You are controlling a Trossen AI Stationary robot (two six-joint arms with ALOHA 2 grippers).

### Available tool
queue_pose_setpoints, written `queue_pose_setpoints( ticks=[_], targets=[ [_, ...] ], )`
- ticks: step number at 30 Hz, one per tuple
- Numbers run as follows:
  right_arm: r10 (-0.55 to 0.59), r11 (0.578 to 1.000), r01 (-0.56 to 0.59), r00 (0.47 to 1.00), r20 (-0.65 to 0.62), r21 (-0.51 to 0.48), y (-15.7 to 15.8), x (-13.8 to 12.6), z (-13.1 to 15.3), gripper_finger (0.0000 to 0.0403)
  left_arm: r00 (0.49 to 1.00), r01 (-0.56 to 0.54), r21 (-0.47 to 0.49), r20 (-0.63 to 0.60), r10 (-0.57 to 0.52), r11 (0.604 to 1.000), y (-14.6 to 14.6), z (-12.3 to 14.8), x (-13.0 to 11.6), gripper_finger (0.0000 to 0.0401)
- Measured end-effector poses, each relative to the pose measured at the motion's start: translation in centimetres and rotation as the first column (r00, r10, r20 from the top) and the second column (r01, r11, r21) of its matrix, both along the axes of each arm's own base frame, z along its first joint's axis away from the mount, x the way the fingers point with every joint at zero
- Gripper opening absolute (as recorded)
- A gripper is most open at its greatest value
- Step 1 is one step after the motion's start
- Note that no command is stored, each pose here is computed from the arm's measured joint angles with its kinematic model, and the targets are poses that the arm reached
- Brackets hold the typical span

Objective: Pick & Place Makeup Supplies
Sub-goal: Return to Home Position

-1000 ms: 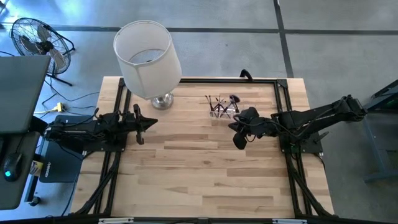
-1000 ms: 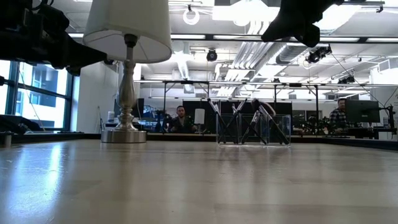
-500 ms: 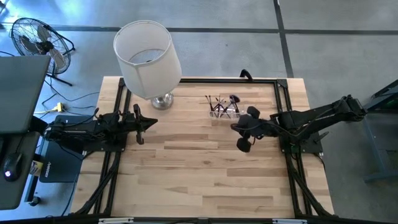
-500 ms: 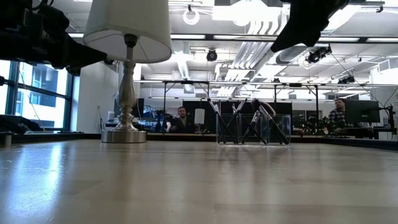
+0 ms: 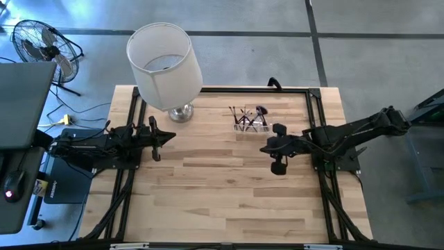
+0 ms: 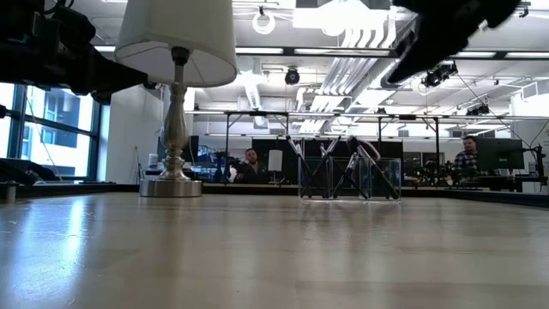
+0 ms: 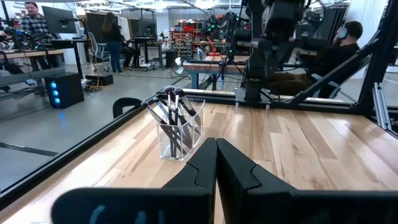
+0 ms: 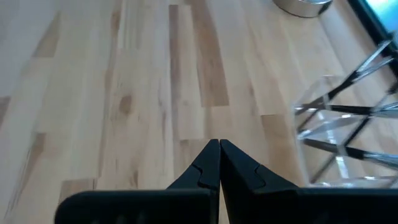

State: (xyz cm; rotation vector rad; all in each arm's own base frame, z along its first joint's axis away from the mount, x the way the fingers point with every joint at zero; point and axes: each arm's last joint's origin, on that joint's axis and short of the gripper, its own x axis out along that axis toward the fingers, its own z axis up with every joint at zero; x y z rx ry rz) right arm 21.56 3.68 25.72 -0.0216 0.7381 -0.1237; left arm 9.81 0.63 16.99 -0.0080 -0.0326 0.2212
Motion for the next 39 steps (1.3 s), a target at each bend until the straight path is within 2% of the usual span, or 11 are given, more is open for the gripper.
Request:
queue_pose_setpoints(
  ticks=[6,13,20,27,33,39],
  targets=[
    [0.031,0.993,-0.047,0.989,0.142,0.110,-0.3,-2.5,-4.4,0.0000,1.000,0.000,0.000,0.000,0.000,1.000,0.0,0.0,0.0,0.0001],
    [0.033,0.982,-0.084,0.958,0.285,0.170,-0.9,-5.8,-7.8,0.0000,1.000,0.000,0.000,0.000,0.000,1.000,0.0,0.0,0.0,0.0001],
    [0.063,0.984,-0.118,0.929,0.364,0.132,-1.4,-8.4,-10.0,0.0000,1.000,0.000,0.000,0.000,0.000,1.000,0.0,0.0,0.0,0.0001],
    [-0.002,0.992,-0.063,0.861,0.509,0.112,-1.9,-9.8,-10.9,0.0000,1.000,0.000,0.000,0.001,0.000,1.000,0.0,0.0,0.0,0.0001],
    [0.028,0.996,-0.071,0.829,0.559,0.055,-2.2,-10.5,-10.3,0.0000,1.000,0.000,-0.001,0.001,0.000,1.000,0.0,0.0,0.0,0.0001],
    [-0.013,0.999,-0.014,0.790,0.613,0.039,-2.9,-10.8,-9.7,0.0000,1.000,0.000,-0.001,0.001,0.000,1.000,0.0,0.0,0.0,0.0001]
  ],
)
